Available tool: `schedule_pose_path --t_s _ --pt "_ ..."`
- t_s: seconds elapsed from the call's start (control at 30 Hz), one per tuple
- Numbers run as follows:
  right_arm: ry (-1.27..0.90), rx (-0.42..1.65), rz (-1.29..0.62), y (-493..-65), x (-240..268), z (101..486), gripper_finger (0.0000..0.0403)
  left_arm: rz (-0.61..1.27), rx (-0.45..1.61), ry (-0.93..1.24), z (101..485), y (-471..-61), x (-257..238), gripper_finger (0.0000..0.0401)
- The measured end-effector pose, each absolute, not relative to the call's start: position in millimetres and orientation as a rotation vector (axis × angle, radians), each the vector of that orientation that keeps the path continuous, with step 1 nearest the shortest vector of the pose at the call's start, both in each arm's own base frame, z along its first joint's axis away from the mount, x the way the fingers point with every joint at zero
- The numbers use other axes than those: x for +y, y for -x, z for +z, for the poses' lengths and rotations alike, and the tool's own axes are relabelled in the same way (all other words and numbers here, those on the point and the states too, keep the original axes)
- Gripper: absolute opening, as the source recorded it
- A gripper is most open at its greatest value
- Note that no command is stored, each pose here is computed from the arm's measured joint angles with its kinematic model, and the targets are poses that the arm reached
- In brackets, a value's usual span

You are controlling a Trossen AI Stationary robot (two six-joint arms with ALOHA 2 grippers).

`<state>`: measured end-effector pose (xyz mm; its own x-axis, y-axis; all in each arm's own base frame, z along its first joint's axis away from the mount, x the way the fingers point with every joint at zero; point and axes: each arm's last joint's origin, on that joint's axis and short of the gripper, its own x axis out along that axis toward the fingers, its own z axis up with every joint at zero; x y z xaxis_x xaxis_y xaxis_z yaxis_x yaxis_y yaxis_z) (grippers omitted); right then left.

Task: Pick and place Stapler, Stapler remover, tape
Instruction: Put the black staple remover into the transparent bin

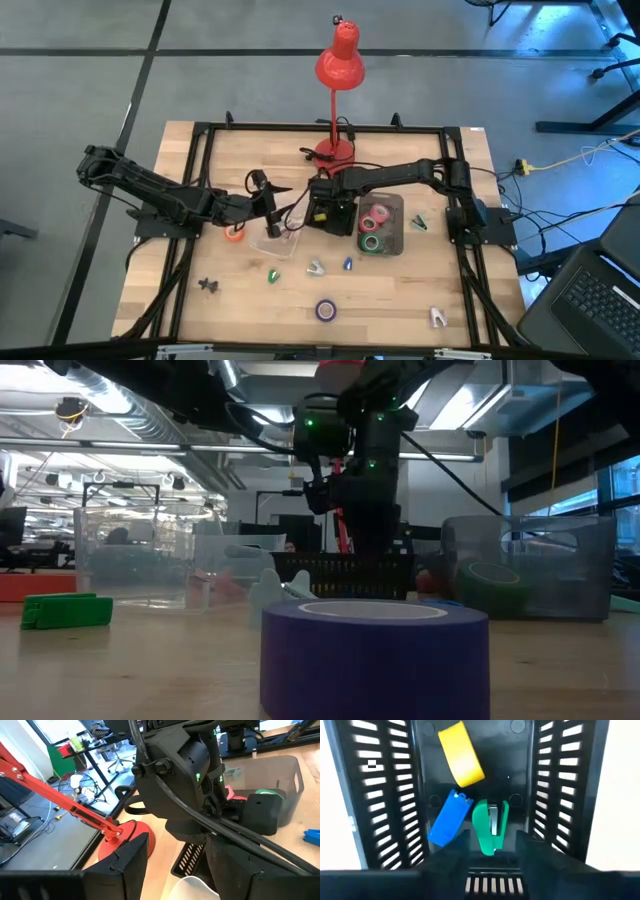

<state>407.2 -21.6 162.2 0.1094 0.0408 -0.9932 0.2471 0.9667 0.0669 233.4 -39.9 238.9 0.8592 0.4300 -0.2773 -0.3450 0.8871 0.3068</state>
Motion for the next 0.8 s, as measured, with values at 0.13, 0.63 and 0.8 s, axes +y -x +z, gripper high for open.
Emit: schedule_pose_path --t_s 0.13,0.63,0.8 --pt "-0.197 1.447 -0.18 -407.4 -16.2 164.0 0.0213 0.403 0.353 -0.256 238.3 -232.9 -41.6 0.0187" --pt "0.103 0.955 -0.367 -342.4 76.2 311.2 0.0225 0.301 0.262 -0.196 261.1 -205.1 -63.4 0.0187" --pt "0.156 0.882 -0.402 -299.1 112.8 337.2 0.0225 0.225 0.302 -0.125 264.2 -179.8 -72.7 0.0187"
